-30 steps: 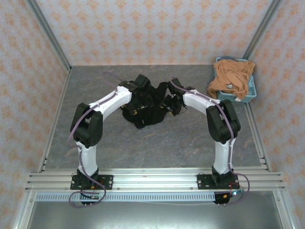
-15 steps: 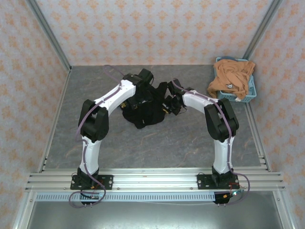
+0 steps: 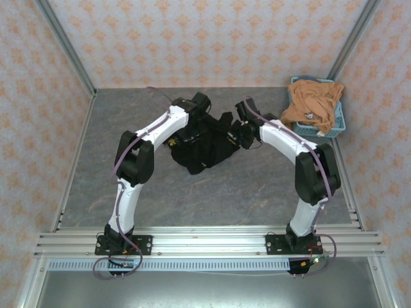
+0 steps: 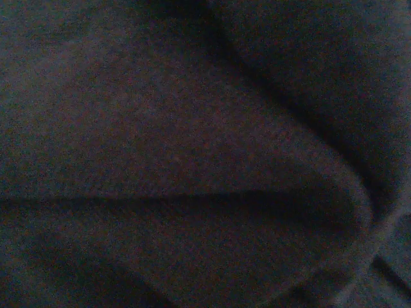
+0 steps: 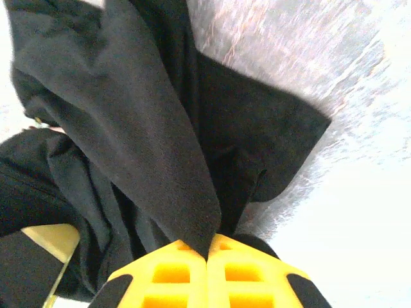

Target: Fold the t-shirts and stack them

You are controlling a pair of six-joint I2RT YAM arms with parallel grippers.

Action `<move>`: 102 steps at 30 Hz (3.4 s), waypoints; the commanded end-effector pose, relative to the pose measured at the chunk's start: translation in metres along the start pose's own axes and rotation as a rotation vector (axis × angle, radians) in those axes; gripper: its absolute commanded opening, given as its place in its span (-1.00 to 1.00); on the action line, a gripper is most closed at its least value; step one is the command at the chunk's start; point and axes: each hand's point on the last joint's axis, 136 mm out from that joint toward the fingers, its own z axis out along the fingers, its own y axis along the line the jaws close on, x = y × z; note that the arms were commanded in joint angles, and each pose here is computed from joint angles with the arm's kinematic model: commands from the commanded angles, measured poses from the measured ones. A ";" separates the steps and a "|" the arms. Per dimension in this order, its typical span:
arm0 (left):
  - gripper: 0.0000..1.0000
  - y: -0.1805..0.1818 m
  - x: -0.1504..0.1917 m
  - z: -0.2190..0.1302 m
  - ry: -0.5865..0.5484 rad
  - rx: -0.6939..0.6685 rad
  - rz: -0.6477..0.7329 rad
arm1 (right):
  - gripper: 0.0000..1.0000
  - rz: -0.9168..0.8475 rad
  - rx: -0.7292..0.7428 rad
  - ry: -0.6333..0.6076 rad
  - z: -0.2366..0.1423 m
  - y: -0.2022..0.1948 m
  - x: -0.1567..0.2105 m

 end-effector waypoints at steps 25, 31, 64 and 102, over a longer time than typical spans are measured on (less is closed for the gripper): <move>-1.00 -0.054 -0.252 -0.303 -0.650 0.953 -0.330 | -1.00 -0.318 -0.722 -0.431 -0.288 0.159 -0.018; -0.32 0.067 -0.259 -0.221 -0.642 0.366 -0.356 | -0.98 -0.532 -0.738 0.140 -0.146 0.219 0.135; 0.39 0.196 0.122 -0.022 0.175 -0.143 -0.352 | 0.03 0.005 0.006 0.064 0.105 0.031 -0.070; -1.00 0.203 -0.106 -0.326 -0.869 0.357 -0.481 | -1.00 -0.125 -0.389 -0.526 -0.154 0.183 -0.164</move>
